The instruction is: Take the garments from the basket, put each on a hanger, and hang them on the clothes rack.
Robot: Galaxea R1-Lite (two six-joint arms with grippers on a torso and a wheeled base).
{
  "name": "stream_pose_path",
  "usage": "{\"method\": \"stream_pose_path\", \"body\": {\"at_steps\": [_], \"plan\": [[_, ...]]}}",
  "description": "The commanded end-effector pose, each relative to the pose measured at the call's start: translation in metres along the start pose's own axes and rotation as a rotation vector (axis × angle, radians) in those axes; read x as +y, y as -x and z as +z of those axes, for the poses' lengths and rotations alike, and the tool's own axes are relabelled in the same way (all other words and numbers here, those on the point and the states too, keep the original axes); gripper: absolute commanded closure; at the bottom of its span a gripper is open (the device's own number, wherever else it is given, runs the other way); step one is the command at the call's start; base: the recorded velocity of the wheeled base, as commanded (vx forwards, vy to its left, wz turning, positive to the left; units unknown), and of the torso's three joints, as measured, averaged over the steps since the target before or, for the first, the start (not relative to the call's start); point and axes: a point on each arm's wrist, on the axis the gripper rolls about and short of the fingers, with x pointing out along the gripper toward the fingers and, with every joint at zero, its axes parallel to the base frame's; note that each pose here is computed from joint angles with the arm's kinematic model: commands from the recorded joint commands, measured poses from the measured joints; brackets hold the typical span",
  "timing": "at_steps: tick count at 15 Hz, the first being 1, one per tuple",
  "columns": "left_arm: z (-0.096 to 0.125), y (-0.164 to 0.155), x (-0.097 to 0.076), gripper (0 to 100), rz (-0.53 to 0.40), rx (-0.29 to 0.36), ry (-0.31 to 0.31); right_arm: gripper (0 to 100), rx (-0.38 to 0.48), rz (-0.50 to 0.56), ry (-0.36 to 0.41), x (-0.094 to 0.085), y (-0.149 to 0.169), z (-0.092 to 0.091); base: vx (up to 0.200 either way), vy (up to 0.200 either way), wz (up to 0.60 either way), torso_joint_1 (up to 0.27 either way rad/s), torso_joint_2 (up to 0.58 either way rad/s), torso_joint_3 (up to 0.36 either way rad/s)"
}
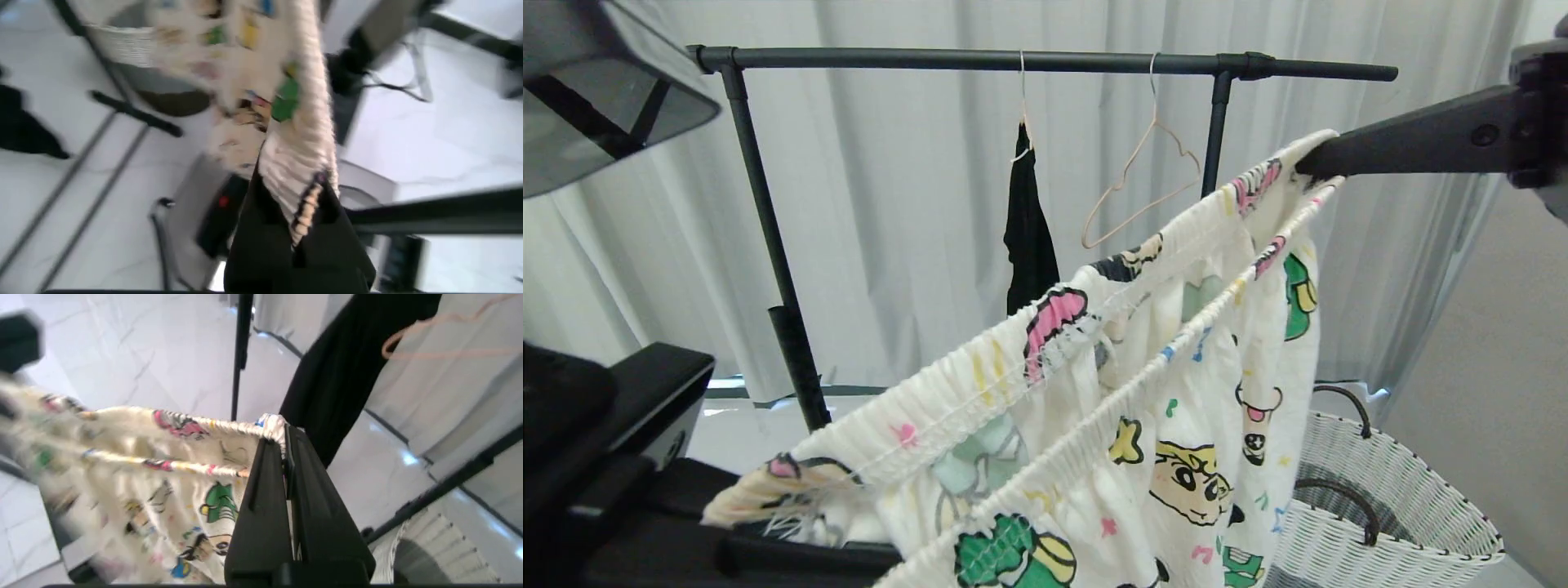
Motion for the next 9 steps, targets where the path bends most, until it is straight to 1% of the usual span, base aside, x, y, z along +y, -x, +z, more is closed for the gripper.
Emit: {"method": "stream_pose_path", "body": {"at_steps": [1, 3, 5, 6, 7, 8, 9], "plan": [[-0.003, 0.008, -0.006, 100, -0.023, -0.015, -0.018, 100, 0.024, 0.000, -0.003, -0.003, -0.017, 0.000, 0.000, 0.000, 0.00, 0.000, 0.00, 0.000], [-0.003, 0.007, -0.005, 100, -0.015, -0.014, -0.017, 100, 0.024, 0.000, -0.003, -0.002, -0.015, 0.000, 0.000, 0.000, 0.00, 0.000, 0.00, 0.000], [0.005, -0.007, 0.001, 100, 0.064, 0.002, -0.014, 100, 0.033, -0.031, -0.015, -0.007, -0.004, -0.002, 0.000, 0.000, 0.00, 0.000, 0.00, 0.000], [0.013, -0.017, 0.009, 100, 0.166, 0.002, -0.012, 100, 0.055, -0.046, -0.023, -0.009, 0.003, -0.004, 0.000, 0.000, 0.00, 0.000, 0.00, 0.000], [0.021, -0.029, 0.018, 100, 0.276, 0.010, -0.028, 100, 0.068, -0.053, -0.028, -0.008, 0.011, -0.006, 0.000, 0.000, 0.00, 0.000, 0.00, 0.000], [0.030, -0.037, 0.026, 100, 0.371, 0.000, -0.038, 100, 0.085, -0.052, -0.031, -0.007, 0.019, -0.009, 0.000, 0.000, 0.00, 0.000, 0.00, 0.000], [0.035, -0.041, 0.029, 100, 0.390, -0.015, -0.038, 100, 0.090, -0.051, -0.032, -0.006, 0.022, -0.010, 0.000, 0.000, 0.00, 0.000, 0.00, 0.000]]}}
